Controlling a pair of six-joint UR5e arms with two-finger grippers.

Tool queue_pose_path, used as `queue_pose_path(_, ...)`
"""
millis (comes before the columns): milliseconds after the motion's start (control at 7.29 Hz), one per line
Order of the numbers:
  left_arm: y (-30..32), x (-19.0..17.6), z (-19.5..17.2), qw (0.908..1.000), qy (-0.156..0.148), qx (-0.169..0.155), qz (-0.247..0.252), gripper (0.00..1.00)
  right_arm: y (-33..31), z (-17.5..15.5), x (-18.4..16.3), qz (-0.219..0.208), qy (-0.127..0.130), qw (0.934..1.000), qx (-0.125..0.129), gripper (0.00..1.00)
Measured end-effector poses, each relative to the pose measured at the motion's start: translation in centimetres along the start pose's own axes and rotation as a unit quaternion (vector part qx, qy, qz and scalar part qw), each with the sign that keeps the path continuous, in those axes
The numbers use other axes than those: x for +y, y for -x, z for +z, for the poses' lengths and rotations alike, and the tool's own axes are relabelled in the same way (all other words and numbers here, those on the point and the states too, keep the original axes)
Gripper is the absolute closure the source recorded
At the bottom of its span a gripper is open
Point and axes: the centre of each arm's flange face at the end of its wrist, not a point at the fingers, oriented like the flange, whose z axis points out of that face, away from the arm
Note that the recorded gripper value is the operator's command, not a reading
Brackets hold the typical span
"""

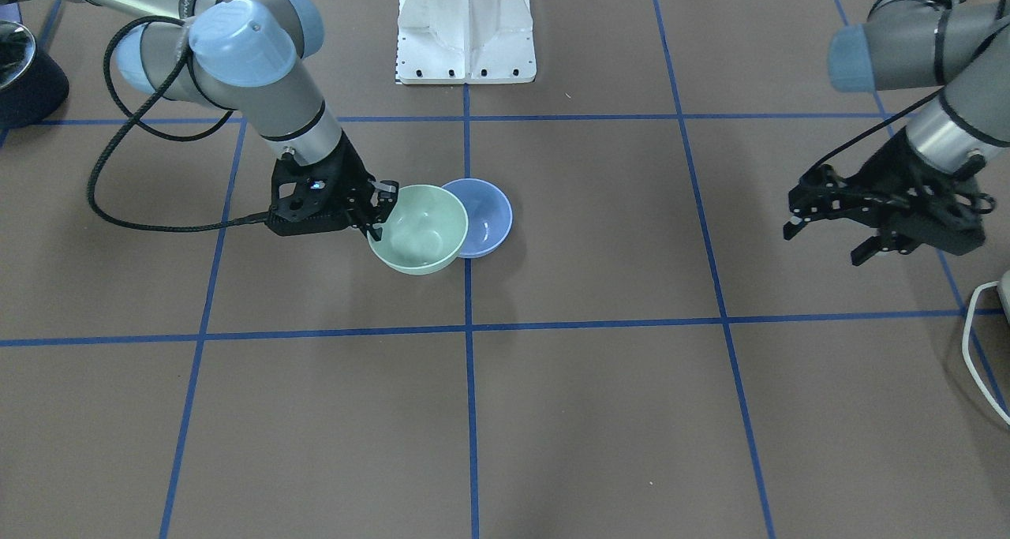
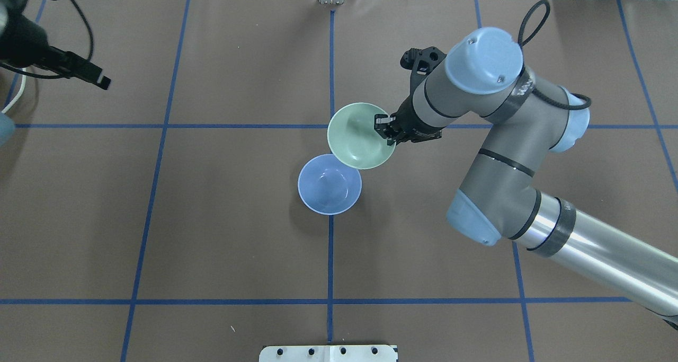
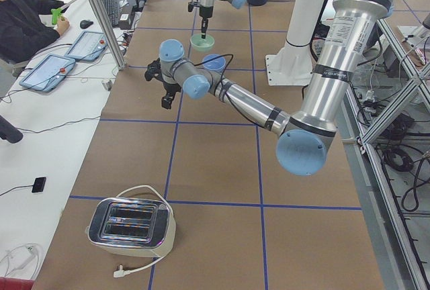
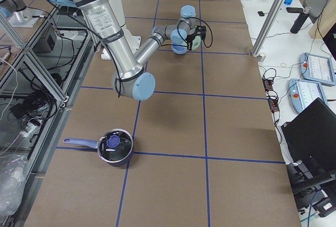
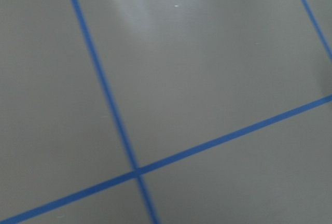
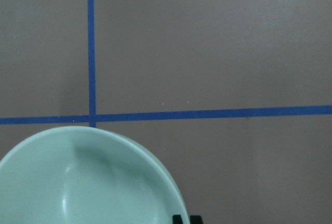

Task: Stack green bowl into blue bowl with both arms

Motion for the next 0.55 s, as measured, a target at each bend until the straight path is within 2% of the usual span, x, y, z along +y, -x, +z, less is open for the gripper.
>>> queue_pose_path(274, 7.1, 2.8, -3.6, 0.9998, -0.002, -0.017, 0.007, 0.02, 2.7, 1.7, 3.6, -0.007, 0.003, 1.0, -0.002, 1.0)
queue_pose_path(548, 10.7, 4.4, -6.1, 0.9996, -0.008, -0.022, -0.014, 0.02, 3.8, 3.0, 5.8, -0.016, 0.005, 0.9999, 0.001, 1.0)
